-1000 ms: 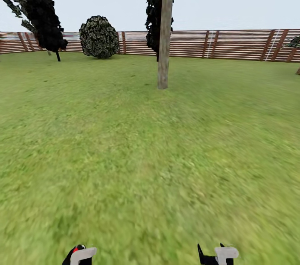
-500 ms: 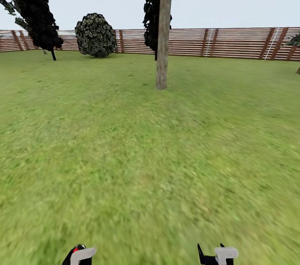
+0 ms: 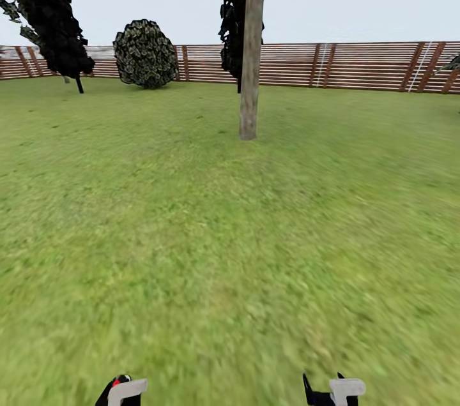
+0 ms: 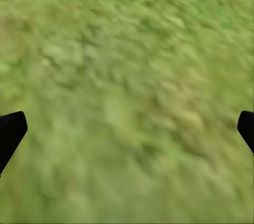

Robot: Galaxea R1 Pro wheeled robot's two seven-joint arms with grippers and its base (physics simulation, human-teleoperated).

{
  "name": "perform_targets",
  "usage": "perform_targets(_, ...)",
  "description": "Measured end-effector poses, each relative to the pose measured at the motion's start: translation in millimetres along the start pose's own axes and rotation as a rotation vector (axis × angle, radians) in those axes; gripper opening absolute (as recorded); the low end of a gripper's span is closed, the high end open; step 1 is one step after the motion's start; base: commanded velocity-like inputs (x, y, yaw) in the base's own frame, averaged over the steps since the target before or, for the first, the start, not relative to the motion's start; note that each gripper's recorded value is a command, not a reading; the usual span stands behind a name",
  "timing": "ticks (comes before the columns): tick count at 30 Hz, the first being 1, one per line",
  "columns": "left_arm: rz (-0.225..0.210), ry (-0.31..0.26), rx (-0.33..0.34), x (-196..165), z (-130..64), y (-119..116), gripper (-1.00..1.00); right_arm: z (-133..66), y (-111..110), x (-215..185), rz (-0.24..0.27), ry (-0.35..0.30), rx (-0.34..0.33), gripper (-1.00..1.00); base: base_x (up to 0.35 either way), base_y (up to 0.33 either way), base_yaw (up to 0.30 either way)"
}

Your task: In the garden, pick up the pesticide atomizer on the floor and spray pesticide onto both trees until each tree trunk is fully covered.

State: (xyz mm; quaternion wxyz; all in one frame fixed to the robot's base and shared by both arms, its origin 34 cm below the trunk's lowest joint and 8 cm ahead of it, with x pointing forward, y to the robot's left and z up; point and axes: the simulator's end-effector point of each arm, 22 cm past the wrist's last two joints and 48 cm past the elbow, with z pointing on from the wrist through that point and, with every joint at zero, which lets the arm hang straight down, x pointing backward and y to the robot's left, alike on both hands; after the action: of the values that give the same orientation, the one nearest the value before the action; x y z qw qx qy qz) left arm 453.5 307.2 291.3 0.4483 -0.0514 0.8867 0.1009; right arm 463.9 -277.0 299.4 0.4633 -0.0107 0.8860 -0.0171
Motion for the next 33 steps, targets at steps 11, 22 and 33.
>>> perform_targets(11,0.0,0.0,0.0,0.0,0.0,0.0,-1.0,0.0,0.0,0.0,0.0,0.0,0.0,1.0,0.339,0.0,0.0)
perform_targets(22,0.0,0.0,0.0,0.0,0.0,0.0,-1.0,0.0,0.0,0.0,0.0,0.0,0.0,1.0,0.339,0.0,0.0)
perform_targets(33,0.001,0.0,0.001,0.0,0.0,-0.4,-1.0,0.1,0.0,-0.4,0.0,-0.001,0.0,1.0,0.338,0.0,0.0)
